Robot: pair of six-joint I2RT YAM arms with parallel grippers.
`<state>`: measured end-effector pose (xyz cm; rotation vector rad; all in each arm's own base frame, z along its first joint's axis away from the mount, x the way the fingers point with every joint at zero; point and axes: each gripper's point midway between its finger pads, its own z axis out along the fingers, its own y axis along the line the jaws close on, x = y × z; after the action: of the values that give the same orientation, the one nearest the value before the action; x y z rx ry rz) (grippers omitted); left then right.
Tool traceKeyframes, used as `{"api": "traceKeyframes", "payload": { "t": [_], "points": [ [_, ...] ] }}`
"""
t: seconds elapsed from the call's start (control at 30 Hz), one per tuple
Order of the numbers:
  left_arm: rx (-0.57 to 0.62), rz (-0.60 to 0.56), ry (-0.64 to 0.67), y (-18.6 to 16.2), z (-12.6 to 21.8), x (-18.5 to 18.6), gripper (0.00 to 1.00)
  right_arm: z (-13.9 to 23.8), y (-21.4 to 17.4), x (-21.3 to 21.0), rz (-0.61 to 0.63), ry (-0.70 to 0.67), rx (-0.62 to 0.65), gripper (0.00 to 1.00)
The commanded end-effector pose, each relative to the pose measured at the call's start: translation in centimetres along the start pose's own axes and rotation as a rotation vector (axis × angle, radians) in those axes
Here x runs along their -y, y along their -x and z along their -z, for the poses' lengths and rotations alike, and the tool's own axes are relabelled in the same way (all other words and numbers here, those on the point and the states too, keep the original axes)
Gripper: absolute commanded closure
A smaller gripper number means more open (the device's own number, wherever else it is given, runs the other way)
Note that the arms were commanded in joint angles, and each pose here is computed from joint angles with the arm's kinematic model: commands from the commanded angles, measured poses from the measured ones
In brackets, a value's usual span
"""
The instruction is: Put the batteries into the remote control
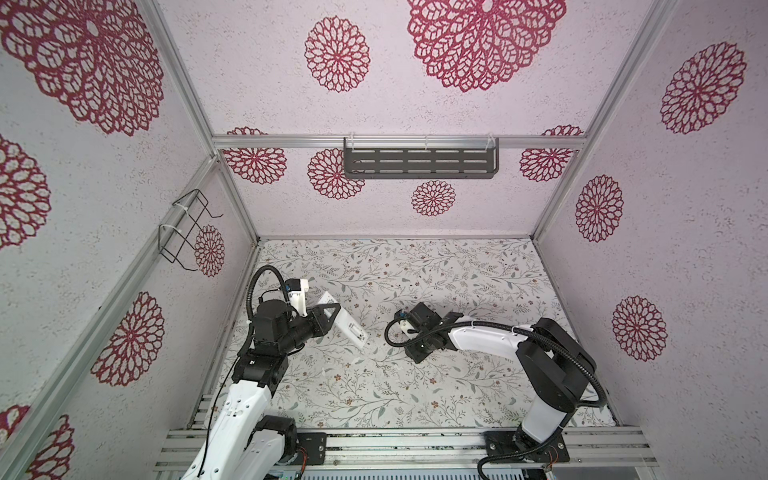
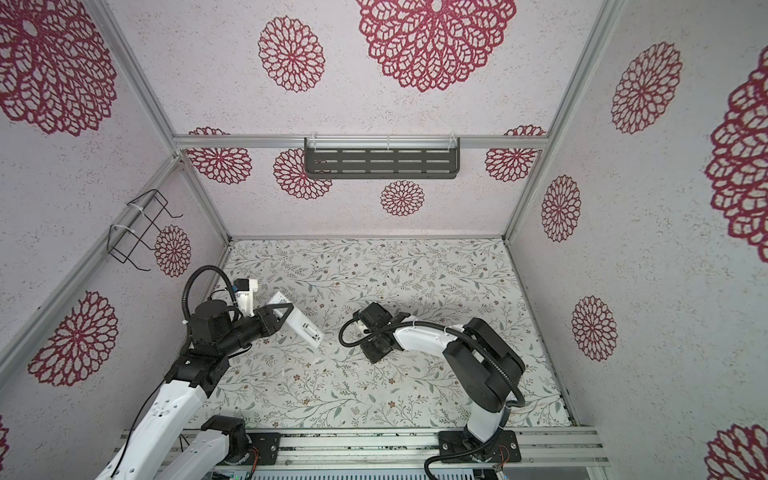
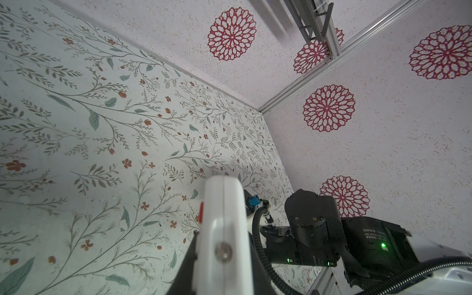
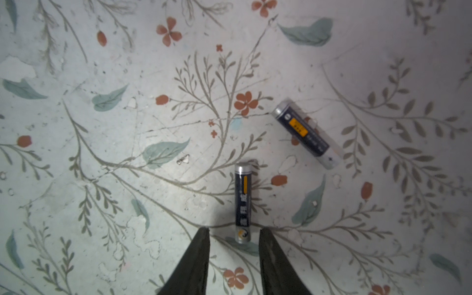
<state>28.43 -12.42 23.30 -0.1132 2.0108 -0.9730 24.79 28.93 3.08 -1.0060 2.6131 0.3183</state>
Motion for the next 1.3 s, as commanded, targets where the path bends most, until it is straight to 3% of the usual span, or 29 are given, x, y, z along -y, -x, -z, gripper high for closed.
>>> {"api": "traceKeyframes", "payload": {
  "t": [0.0,0.23,1.27],
  "points": [
    [0.024,-0.021,-0.027,0.6,0.0,0.7,0.9,0.4,1.0,0.0,0.025,-0.02,0.015,0.66],
    [0.026,-0.021,-0.028,0.6,0.1,0.7,0.9,0.2,1.0,0.1,0.034,-0.032,0.003,0.71],
    [0.014,-0.024,-0.03,0.8,-0.3,0.7,0.9,-0.5,-0.3,0.1,0.068,-0.045,-0.04,0.73]
  ]
}}
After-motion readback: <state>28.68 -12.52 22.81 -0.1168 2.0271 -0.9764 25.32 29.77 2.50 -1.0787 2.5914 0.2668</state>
